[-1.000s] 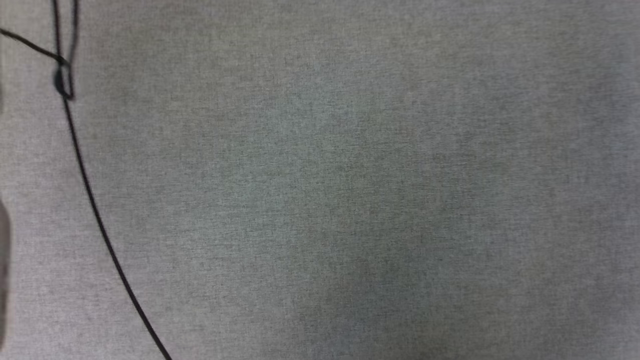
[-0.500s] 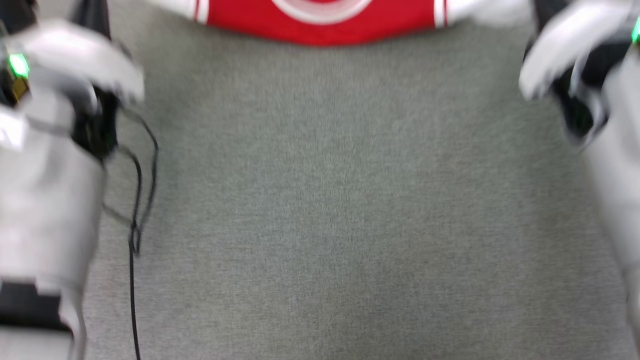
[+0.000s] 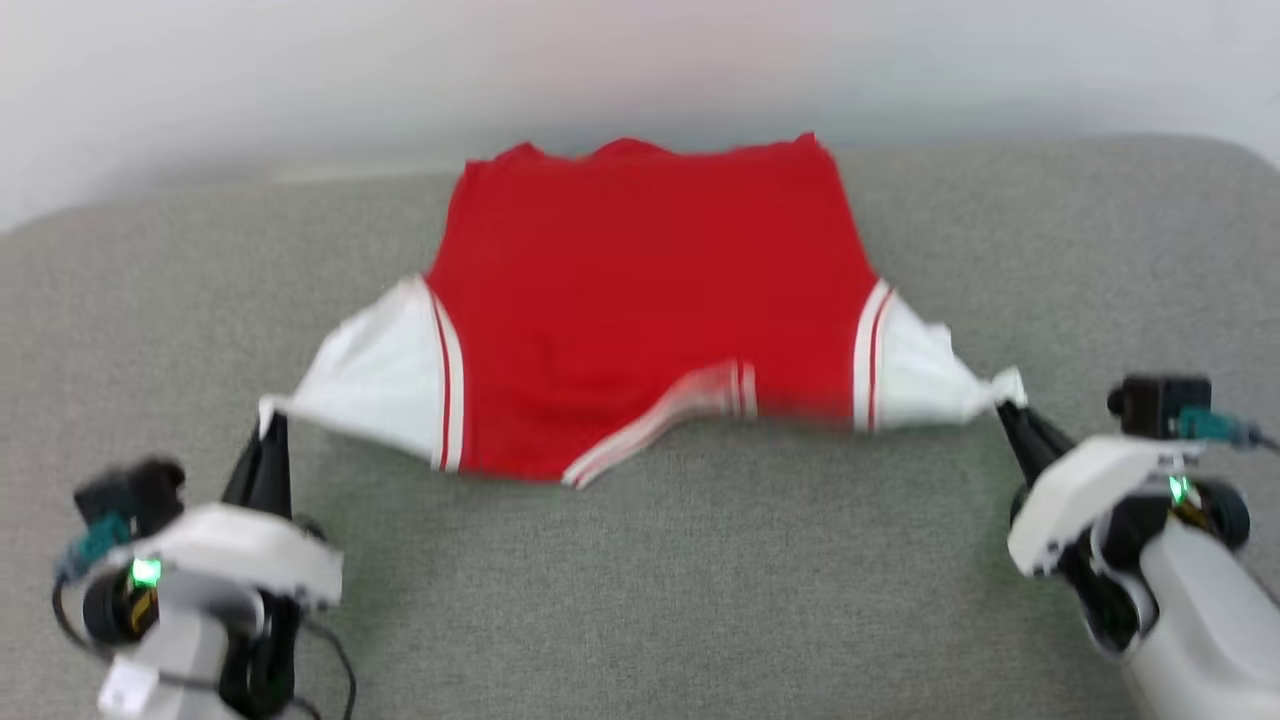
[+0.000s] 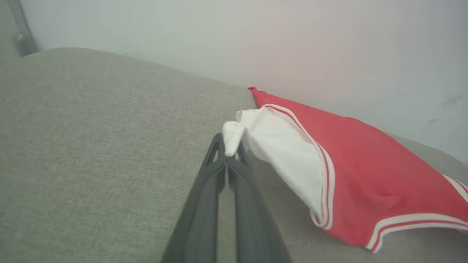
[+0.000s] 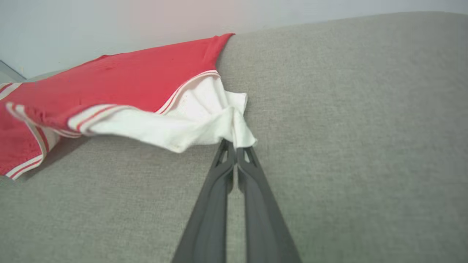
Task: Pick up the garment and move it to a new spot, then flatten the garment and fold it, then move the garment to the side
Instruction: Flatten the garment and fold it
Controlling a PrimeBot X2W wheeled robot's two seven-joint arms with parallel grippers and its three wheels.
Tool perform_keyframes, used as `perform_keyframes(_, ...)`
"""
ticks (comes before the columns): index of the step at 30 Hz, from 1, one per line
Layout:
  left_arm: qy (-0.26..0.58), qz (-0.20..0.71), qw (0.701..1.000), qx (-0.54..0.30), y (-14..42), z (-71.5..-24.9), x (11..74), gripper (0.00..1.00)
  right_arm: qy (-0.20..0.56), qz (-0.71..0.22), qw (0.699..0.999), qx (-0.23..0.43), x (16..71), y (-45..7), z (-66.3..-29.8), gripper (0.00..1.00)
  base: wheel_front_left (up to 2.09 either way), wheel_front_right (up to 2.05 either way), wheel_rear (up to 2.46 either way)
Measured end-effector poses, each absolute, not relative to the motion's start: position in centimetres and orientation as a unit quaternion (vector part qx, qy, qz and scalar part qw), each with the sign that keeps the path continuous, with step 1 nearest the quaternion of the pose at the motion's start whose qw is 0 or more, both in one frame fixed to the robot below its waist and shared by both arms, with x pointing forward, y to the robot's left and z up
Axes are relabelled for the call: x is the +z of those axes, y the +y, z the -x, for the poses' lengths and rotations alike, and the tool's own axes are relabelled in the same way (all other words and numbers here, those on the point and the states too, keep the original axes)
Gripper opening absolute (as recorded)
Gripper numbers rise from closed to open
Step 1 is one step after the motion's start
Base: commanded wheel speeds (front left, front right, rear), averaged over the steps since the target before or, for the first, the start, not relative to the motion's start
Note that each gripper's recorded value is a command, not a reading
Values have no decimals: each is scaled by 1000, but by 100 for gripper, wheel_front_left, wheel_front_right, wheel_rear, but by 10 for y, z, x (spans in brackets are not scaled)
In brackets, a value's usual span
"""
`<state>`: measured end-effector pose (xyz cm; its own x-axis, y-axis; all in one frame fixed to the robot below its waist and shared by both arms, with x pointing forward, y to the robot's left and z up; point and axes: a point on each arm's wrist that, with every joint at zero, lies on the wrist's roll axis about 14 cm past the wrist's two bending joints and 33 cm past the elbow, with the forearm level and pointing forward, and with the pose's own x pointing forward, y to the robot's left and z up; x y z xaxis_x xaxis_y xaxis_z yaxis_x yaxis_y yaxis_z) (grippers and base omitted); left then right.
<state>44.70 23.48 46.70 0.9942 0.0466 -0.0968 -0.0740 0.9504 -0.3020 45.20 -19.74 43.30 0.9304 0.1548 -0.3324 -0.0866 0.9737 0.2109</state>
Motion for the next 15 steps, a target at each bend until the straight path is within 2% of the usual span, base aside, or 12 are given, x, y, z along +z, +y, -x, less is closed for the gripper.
perform_keyframes(11,108,137,983,64,239,-337,441,0,201,-139,970,19,410,-219,-352,0,0,0,0)
perform_keyframes(15,133,134,979,74,241,-308,434,0,218,-152,964,12,399,-213,-322,0,0,0,0)
